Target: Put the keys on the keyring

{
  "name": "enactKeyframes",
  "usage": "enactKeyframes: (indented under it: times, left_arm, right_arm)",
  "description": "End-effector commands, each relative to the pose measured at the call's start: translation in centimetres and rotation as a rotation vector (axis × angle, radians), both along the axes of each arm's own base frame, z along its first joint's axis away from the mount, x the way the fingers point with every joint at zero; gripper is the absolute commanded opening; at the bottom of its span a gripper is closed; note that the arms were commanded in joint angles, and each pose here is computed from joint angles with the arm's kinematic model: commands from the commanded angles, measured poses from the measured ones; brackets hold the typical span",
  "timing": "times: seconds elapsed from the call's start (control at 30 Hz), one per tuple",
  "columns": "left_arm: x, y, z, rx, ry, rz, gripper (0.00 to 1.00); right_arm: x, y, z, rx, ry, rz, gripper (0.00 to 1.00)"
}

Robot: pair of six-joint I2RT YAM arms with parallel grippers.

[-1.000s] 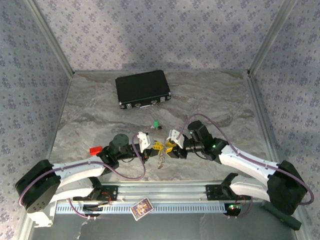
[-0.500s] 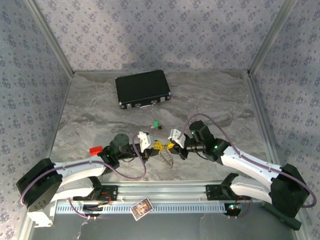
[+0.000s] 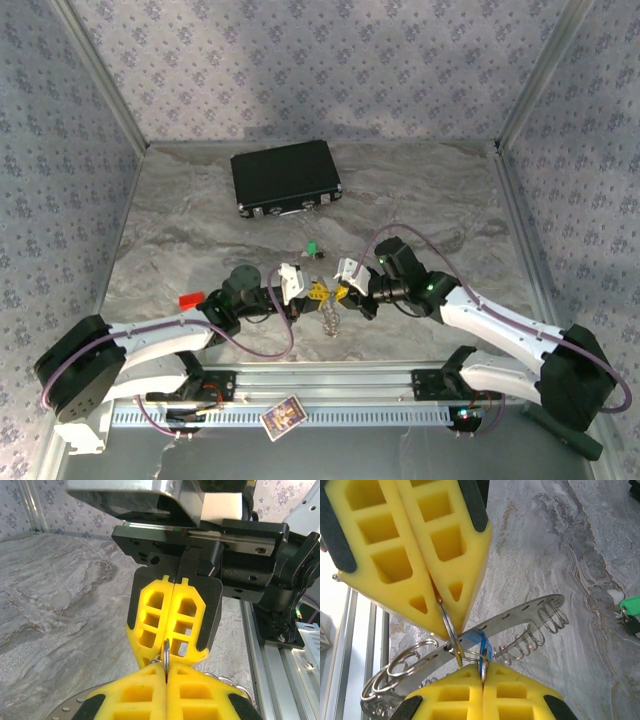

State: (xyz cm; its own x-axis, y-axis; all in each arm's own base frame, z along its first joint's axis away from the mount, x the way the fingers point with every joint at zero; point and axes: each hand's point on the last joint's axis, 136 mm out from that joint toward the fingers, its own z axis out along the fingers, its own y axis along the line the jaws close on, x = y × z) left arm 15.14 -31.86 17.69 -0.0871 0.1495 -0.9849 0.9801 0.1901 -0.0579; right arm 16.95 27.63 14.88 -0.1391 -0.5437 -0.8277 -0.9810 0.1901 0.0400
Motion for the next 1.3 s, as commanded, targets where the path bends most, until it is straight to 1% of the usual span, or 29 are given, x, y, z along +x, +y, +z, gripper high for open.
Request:
enactKeyframes:
  times: [0.0,0.17,0.47,0.67,0.77,0.8,0.83,0.9,1.0,1.13,1.27]
  left_arm:
    - [0.1,-0.7,2.0,-0.022,-0.06,-0.028,0.0]
    - [0.7,-0.6,0.8,0.045,-0.065,0.0,0.0]
    - [1.0,-0.4,0.4,0.078,-0.081,0.016,0.0]
    - [1.4,-0.2,-0.5,0.138,-0.078,0.032,0.0]
    - [1.4,-0.2,-0.6,0.144,-0.078,0.029,0.0]
    - [1.4,-0.3,-0.5,0.143,-0.078,0.029,0.03]
    - [1.5,-0.3,-0.5,0.143,-0.077,0.032,0.09]
    - [1.8,-0.3,-0.3,0.134,-0.078,0.049,0.25]
    - [2.3,-0.1,0.7,0.096,-0.091,0.086,0.37]
    - [3.2,0.8,2.6,0.029,-0.12,0.173,0.42]
    - [3.7,2.4,5.0,-0.043,-0.169,0.265,0.45]
  right_arm:
    - [-0.3,0.0,2.0,0.031,-0.015,0.028,0.0]
    - [-0.4,-0.3,3.3,0.053,-0.031,0.028,0.0]
    - [-0.2,-1.3,3.6,0.015,-0.06,-0.005,0.0]
    - [0.2,-1.6,4.7,0.012,-0.098,-0.024,0.0]
    - [0.1,-1.5,5.4,0.014,-0.108,-0.017,0.0]
    - [0.1,-1.4,5.6,0.013,-0.113,-0.016,0.0]
    - [0.0,-1.4,5.8,0.011,-0.12,-0.013,0.0]
    - [0.1,-1.4,5.9,0.003,-0.131,-0.015,0.0]
    - [0.3,-1.4,6.1,-0.013,-0.141,-0.02,0.0]
    - [0.5,-1.2,6.2,-0.03,-0.147,-0.019,0.0]
    - [0.7,-0.6,6.4,-0.04,-0.157,-0.007,0.0]
